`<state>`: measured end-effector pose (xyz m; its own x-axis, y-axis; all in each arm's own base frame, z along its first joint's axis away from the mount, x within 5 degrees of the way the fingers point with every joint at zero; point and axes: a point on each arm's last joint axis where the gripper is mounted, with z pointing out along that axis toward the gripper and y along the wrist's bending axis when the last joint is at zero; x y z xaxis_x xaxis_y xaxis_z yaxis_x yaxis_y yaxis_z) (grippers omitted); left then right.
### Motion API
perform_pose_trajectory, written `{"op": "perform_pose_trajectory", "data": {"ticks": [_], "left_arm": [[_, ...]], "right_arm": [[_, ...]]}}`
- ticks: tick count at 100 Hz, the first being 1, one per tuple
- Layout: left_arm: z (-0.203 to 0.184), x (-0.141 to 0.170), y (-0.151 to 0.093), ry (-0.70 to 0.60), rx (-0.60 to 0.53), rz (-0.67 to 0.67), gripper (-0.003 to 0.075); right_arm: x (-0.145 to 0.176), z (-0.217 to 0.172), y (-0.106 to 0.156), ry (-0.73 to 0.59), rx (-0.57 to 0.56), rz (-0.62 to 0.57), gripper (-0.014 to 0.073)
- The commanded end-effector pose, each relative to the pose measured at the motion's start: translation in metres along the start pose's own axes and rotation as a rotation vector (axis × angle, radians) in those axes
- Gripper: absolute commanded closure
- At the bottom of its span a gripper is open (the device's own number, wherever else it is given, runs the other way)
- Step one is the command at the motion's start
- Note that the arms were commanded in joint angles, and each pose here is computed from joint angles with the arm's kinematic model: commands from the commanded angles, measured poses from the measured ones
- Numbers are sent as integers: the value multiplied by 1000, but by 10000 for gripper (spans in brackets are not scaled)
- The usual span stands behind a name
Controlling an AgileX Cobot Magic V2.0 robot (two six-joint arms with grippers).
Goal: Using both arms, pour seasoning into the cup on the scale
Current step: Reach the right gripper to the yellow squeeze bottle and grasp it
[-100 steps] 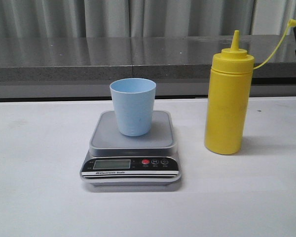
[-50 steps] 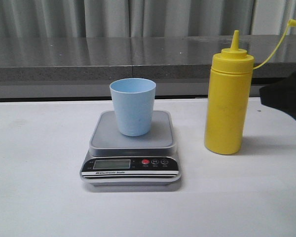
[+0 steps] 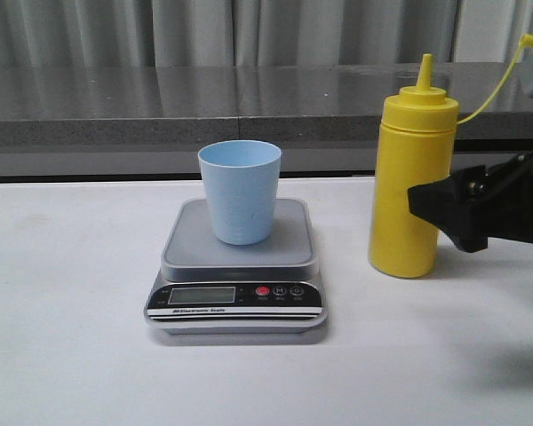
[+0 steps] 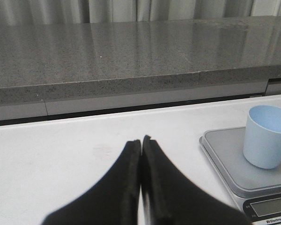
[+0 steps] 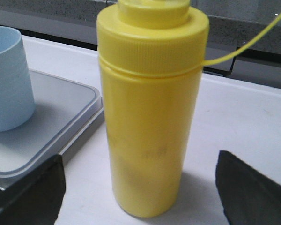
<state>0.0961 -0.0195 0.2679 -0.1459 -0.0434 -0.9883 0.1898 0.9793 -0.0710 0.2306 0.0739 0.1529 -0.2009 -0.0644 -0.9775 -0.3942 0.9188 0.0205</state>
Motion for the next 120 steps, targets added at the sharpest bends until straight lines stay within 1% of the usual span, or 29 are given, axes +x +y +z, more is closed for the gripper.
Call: {"op": "perform_pose_trajectory", "data": {"ticks": [1,49,79,101,105,110,115,120], "left_arm": [[-1,-16,0,-104,-4,-2,738],[-1,-16,0,-104,-4,-2,738],[-1,-16,0,-104,-4,-2,738],[-1,-16,0,-104,-4,-2,738],[-1,-16,0,-104,-4,-2,738],[-1,-16,0,-104,-4,-2,738],[-1,-16,0,-104,-4,-2,738],[-1,-16,0,-104,-4,-2,738]], "right_arm": [[-17,9,0,-135,-17,-20,-49],[-26,49,-5,-151,-23,-34,-49],[-25,64,-7,-146,-26,-36,-49],[-20,67,-7,-126,-29,-26,-48],[-20,67,-7,-126,-29,-24,-36],[-20,67,-7,-126,-29,-24,1],[-20,67,-7,-126,-29,-21,60],[-20,67,-7,-126,-29,-21,149]]}}
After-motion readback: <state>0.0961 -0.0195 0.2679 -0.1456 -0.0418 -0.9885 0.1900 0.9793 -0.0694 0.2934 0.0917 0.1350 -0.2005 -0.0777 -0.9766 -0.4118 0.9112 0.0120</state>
